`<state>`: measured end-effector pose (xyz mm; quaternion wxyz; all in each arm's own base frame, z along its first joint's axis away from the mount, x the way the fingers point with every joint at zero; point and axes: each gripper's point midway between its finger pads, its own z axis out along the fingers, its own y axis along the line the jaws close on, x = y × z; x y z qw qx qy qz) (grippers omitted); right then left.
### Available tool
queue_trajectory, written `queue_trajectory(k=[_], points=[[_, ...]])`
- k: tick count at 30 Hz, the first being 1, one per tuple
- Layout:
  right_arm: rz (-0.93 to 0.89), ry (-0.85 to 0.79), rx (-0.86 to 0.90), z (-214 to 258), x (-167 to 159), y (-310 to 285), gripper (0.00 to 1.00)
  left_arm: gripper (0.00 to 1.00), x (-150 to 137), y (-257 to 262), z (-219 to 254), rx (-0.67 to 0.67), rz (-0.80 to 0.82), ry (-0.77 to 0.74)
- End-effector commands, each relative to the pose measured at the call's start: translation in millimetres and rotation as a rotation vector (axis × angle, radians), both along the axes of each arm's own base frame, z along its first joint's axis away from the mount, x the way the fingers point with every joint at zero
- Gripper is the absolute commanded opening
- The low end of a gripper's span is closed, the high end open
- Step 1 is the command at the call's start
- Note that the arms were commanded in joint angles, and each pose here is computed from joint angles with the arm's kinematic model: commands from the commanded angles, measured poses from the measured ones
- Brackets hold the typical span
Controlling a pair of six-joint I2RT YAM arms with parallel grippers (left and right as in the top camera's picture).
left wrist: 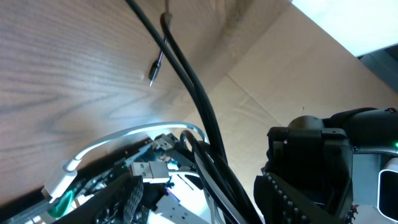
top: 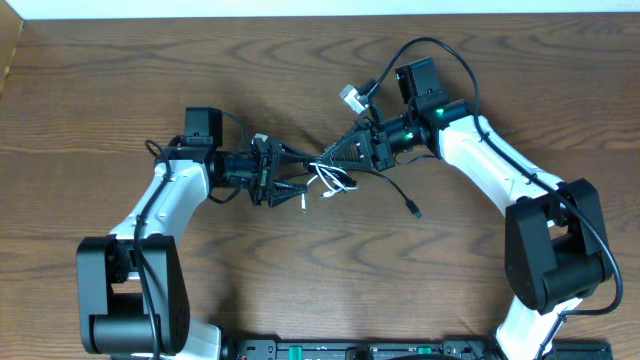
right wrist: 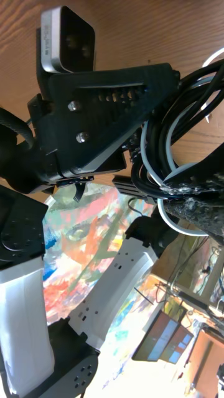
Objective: Untangle cables
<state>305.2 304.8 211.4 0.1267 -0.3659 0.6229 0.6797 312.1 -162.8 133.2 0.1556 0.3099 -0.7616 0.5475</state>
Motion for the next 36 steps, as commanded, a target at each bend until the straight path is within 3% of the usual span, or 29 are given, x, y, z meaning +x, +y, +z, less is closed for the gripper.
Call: queue_trajectory(k=[1,6,15,36], points=[[0.028,-0.012,0.044,10.5,-3.1,0.3,0.01,0.57,-7.1,-6.3,3.8,-0.031,-0.007,0.064],[0.028,-0.011,0.043,10.5,-3.1,0.3,0.01,0.54,-10.2,-12.7,3.8,-0.039,0.011,0.167],[0.028,-0.011,0.044,10.5,-3.1,0.3,0.01,0.43,-8.6,-10.9,-2.0,-0.004,0.028,0.174],[0.028,-0.01,0.043,10.3,-3.4,0.5,0.01,0.45,-10.0,-12.8,2.7,-0.042,0.057,0.287]])
